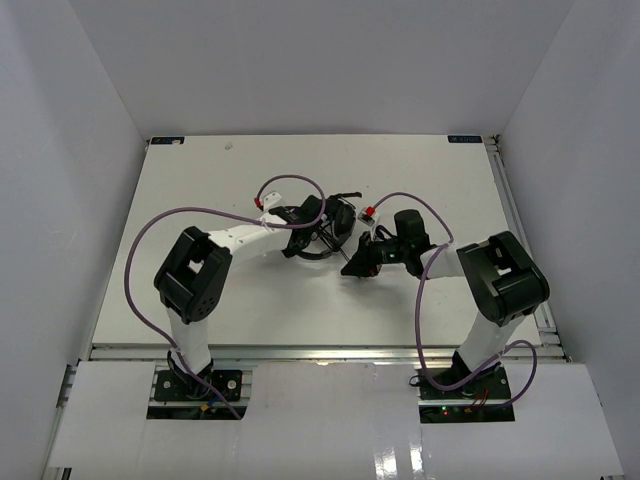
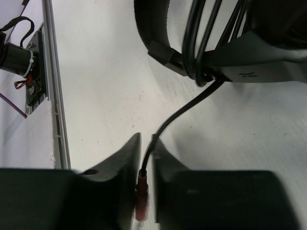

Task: Wrap the headphones

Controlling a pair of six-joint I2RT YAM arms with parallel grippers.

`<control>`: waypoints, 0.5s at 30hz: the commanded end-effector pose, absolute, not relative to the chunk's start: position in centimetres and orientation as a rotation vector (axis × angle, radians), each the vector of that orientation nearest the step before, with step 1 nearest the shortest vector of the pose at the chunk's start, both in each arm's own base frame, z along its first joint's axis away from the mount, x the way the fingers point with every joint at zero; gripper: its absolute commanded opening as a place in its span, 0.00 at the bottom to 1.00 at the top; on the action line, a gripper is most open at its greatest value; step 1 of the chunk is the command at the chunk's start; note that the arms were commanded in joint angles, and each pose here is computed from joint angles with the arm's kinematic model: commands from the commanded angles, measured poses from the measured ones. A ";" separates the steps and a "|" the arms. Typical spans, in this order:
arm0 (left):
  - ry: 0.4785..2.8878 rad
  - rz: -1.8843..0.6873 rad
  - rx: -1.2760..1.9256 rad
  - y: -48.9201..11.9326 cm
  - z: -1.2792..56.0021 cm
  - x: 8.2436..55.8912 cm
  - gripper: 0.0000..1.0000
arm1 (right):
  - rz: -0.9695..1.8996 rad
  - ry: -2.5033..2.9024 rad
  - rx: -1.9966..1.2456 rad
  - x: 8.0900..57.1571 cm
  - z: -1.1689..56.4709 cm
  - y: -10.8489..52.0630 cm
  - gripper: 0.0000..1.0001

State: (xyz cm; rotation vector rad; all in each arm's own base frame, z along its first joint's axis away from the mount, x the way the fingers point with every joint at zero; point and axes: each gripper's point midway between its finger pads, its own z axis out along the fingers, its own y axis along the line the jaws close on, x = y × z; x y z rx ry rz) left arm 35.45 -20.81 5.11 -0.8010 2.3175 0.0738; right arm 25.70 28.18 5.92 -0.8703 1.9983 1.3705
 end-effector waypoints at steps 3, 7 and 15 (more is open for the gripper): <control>2.195 0.173 -0.874 -18.0 6.3 37.5 0.24 | 1.373 1.953 -1.005 25.3 7.1 28.3 0.45; 2.192 0.061 -0.796 -18.9 8.4 37.9 0.64 | 1.256 1.949 -0.997 26.3 7.7 26.4 0.63; 2.215 -0.094 -0.605 -19.4 13.2 36.4 0.98 | 0.955 1.978 -0.978 27.7 10.0 20.4 0.78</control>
